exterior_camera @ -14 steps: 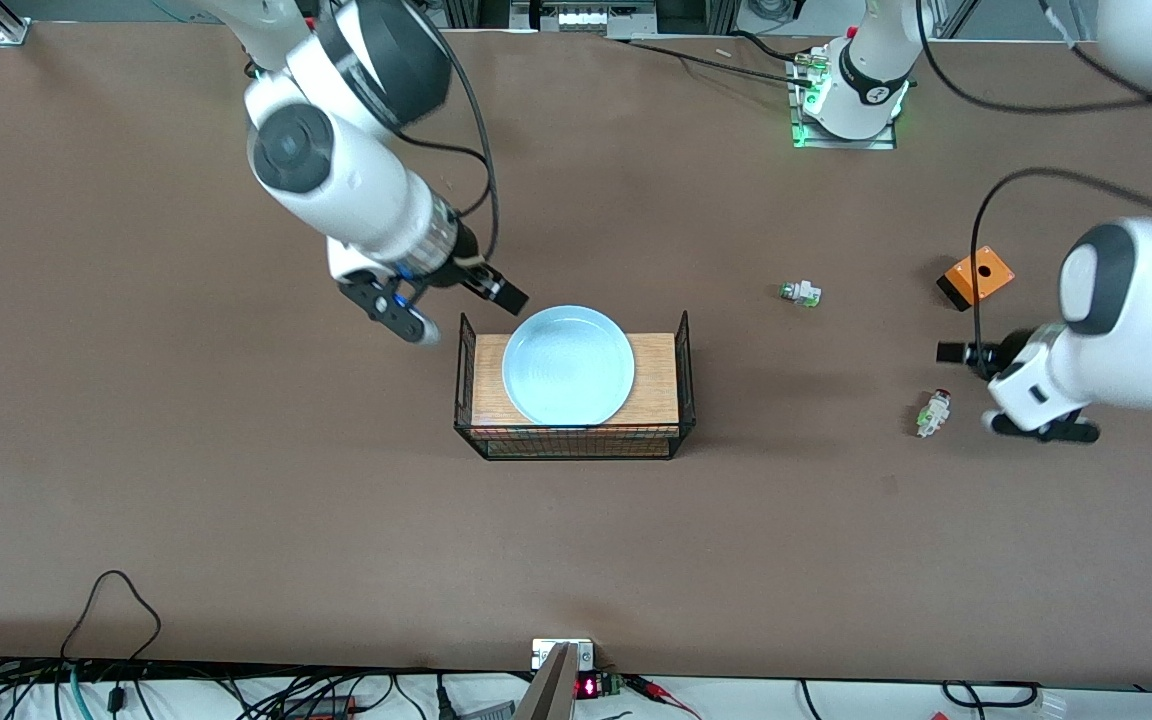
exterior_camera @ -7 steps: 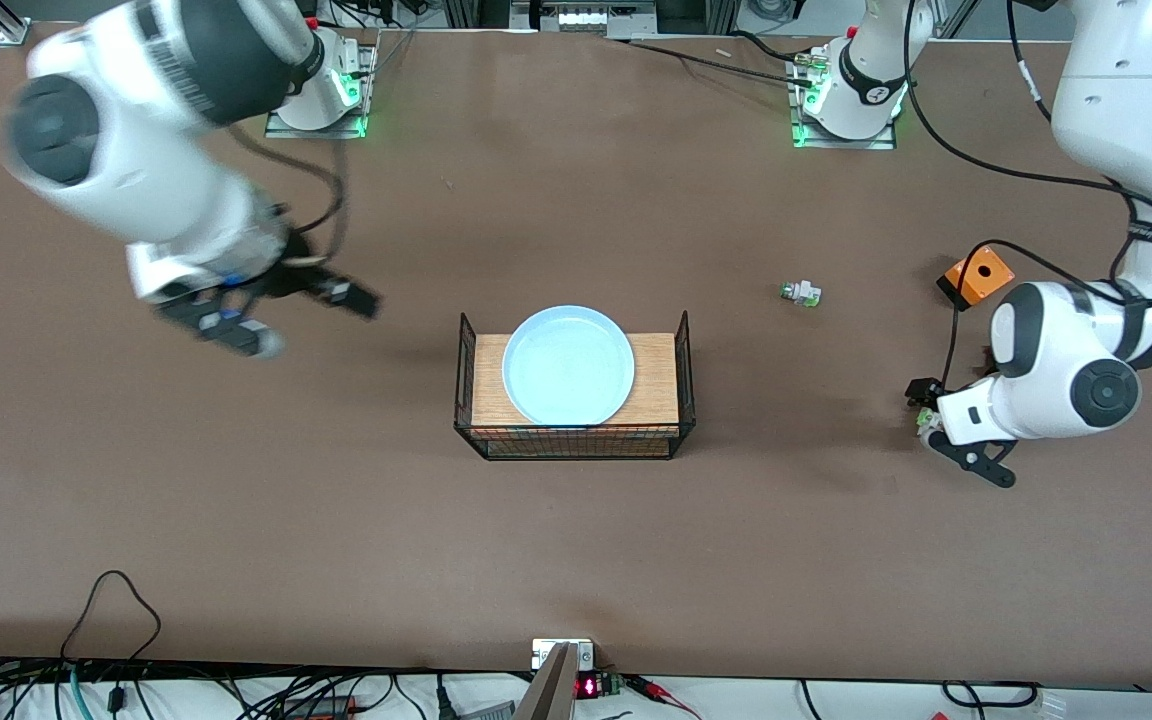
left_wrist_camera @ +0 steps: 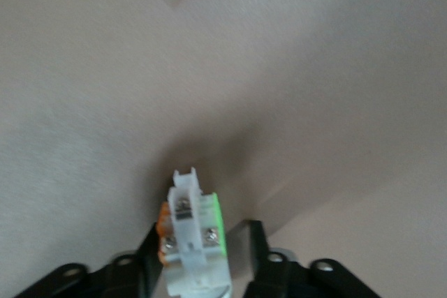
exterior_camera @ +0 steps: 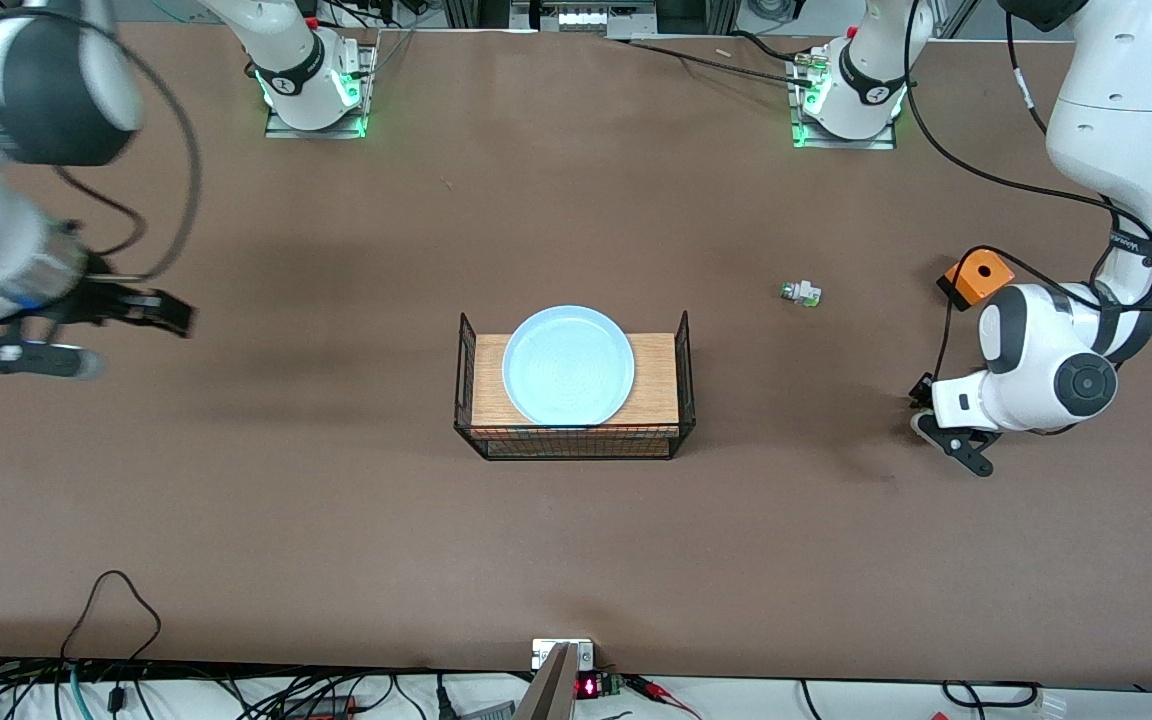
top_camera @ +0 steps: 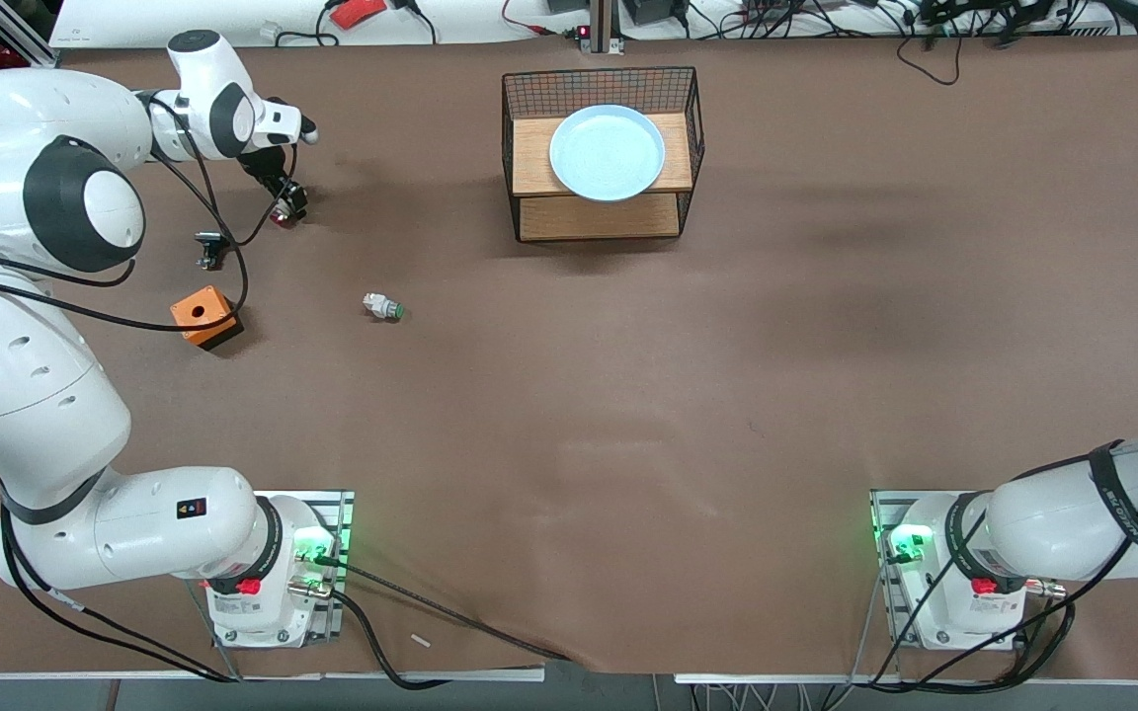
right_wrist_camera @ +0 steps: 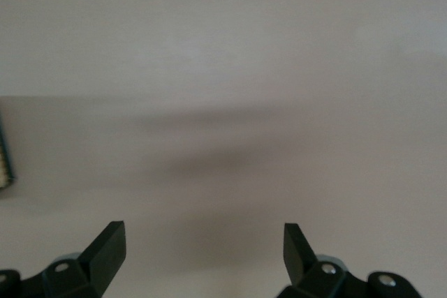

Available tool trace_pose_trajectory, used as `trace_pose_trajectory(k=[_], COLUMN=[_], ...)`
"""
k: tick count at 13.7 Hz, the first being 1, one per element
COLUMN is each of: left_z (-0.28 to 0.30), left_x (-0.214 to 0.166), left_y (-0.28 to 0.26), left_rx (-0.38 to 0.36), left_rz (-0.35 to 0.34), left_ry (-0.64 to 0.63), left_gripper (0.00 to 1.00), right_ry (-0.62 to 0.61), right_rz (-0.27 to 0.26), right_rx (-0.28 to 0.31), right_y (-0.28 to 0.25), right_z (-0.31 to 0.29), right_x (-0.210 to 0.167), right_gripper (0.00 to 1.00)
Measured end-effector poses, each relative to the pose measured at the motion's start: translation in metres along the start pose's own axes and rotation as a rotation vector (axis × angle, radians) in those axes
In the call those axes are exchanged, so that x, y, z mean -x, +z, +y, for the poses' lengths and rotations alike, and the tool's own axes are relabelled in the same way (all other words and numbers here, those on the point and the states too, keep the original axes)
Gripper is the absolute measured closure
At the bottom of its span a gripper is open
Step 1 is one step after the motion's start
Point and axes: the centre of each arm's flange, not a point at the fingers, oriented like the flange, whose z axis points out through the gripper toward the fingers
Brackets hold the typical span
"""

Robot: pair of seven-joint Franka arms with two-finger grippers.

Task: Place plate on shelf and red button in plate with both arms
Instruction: 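Withdraw the right gripper while the left gripper reaches the white button, then grasp the white button with the left gripper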

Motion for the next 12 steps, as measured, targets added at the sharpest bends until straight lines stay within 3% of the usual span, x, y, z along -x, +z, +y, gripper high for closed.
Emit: trace_pose_trajectory(k=[1,2,4,6,9,12], left_z=[0.0,-0.001,-0.002,0.005,0.037,0.071], left_x=[0.0,-0.001,-0.005,-0.013,-0.04,-0.063], left_y=[-0.001,-0.004,-0.016,-0.043,-0.121,-0.2], left_rx=[0.001,-0.002,-0.008,0.015,0.054,0.153], left_rz=[-0.001,0.001,0.009,-0.012,-0.033,0.03], left_ry=[0.0,0.0,0.005,0.024,0.086,0.098], left_gripper=[0.64,0.66,0.66,0.66,0.66,0.66], right_ry=[-0.016,-0.017,0.004,0.017,0.005,-0.011], right_rz=[0.005,0.009,-0.002,0.0,0.022,0.027], right_rx=[0.004,0.005,-0.014,-0.075,-0.096,-0.098], right_y=[-0.003,-0.008,-0.019,-0.022,-0.013,-0.019], right_z=[0.02,0.035,0.051,0.071,0.09,0.082], right_x=[0.0,0.002,0.012,0.023,0.043,0.057], right_gripper=[0.0,0.0,0.0,0.0,0.0,0.0])
